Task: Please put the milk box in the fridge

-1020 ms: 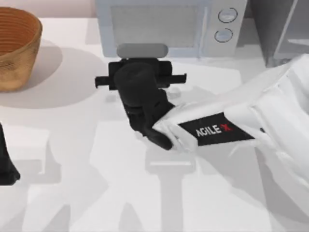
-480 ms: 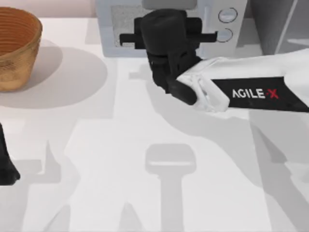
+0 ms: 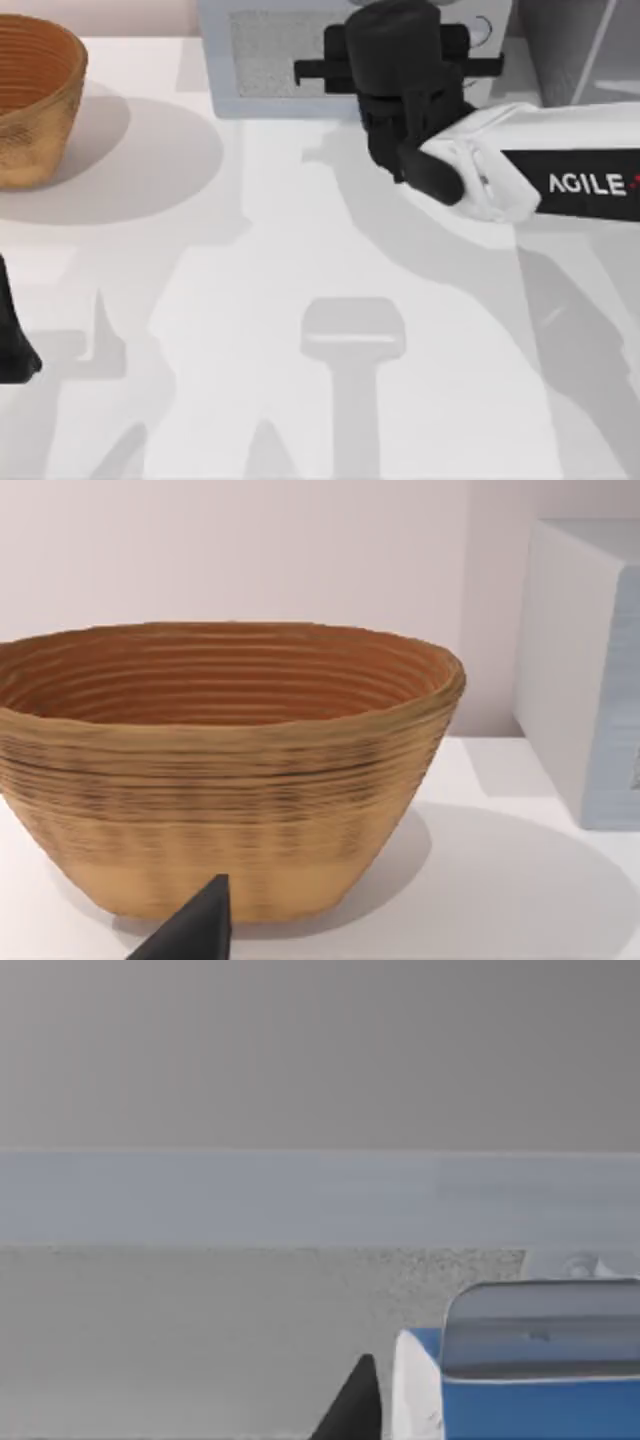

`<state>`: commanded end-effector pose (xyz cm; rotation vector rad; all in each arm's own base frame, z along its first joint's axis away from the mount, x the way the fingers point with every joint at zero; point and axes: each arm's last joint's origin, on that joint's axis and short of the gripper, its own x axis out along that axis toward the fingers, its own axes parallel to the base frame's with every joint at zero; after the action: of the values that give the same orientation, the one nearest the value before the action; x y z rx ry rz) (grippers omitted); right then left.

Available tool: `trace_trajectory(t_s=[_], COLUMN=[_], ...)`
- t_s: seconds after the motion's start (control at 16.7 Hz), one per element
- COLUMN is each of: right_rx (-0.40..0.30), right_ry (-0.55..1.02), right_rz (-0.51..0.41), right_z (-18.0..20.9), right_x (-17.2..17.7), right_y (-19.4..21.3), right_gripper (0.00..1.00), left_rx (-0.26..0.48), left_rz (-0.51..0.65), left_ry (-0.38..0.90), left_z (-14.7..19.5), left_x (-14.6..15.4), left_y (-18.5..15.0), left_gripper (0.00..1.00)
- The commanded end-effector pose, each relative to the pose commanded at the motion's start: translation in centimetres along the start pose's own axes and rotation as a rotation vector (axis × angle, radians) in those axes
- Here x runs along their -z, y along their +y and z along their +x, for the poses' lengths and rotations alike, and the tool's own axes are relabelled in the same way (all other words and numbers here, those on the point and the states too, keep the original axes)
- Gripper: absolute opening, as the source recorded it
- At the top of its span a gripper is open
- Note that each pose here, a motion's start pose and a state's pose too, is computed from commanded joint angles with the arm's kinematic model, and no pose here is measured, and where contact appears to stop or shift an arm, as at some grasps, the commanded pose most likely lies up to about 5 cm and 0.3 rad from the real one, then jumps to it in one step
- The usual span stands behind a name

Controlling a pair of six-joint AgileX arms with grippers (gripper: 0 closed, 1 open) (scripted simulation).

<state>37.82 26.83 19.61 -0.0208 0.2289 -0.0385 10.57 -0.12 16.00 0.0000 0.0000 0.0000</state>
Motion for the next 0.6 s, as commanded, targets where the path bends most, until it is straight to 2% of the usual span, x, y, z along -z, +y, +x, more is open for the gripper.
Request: trace_trajectory(t_s=[0.36, 0.6], right_rx=[0.078, 0.072], right_ry=[0.01, -0.07], right_rz=[0.029, 0.096], right_z=[-5.0, -13.0], right_x=[-4.4, -5.7], right_y=[-12.4, -20.3], right_gripper=[0.0, 0.0], left_rx=[0.0, 0.0], left_rz=[0.0, 0.0], left_ry=[0.0, 0.0], left_z=[0.0, 0.0], left_x=[0.0, 0.0], left_y=[0.0, 0.0], left_gripper=[1.0, 1.0])
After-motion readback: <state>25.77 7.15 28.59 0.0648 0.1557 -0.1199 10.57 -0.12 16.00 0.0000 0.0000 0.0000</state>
